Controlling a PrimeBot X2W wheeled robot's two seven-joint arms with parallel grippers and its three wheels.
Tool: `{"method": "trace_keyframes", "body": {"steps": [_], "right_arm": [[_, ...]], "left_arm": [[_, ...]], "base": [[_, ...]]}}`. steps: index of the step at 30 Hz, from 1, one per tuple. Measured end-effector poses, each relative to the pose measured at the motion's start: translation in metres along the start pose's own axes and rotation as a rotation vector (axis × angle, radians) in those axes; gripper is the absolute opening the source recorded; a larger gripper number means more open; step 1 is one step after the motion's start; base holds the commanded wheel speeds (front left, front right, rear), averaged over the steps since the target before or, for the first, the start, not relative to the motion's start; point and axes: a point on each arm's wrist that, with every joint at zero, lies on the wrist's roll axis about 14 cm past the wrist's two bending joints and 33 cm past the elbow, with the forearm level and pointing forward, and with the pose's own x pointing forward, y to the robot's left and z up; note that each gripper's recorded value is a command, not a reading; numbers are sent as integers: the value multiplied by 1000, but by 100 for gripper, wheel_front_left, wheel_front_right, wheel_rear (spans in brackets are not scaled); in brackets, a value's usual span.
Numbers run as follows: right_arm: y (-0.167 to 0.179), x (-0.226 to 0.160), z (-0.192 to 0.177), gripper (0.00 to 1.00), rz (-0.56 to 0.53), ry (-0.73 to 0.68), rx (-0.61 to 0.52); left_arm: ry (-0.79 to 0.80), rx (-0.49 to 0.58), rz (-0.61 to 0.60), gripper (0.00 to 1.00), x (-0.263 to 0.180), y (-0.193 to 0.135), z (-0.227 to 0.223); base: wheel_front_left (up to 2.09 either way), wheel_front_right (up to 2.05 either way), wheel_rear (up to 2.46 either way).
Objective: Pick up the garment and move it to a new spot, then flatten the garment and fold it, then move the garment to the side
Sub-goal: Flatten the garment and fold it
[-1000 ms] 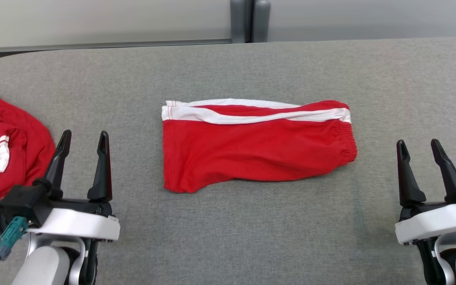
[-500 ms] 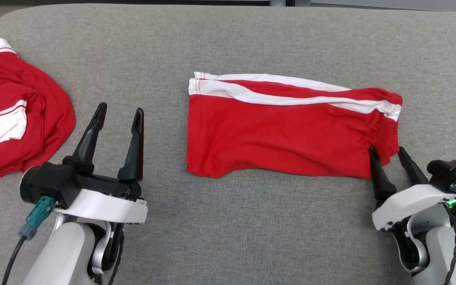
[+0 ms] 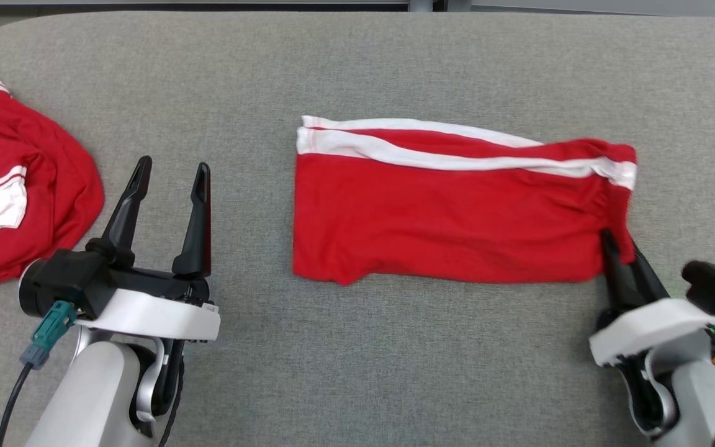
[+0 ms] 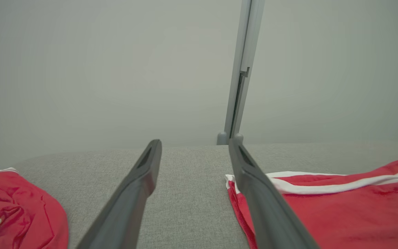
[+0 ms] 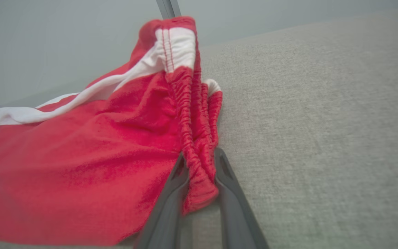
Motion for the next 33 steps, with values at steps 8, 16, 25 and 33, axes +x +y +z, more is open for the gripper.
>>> {"method": "trace_keyframes", "body": {"steps": [8, 16, 25, 33], "right_arm": [[-39, -35, 17, 0, -70, -58, -45], [29, -22, 59, 0, 129, -104, -8], [171, -2, 41, 0, 507, 56, 18], [211, 12, -10, 92, 594, 190, -62]], "left_arm": [[-13, -11, 10, 100, -3, -2, 3], [-15, -6, 21, 100, -7, 4, 5], [-31, -13, 71, 100, -16, 18, 13], [-30, -19, 116, 100, -28, 31, 14]], "base": [[0, 0, 0], [0, 0, 0], [0, 0, 0], [0, 0, 0]]}}
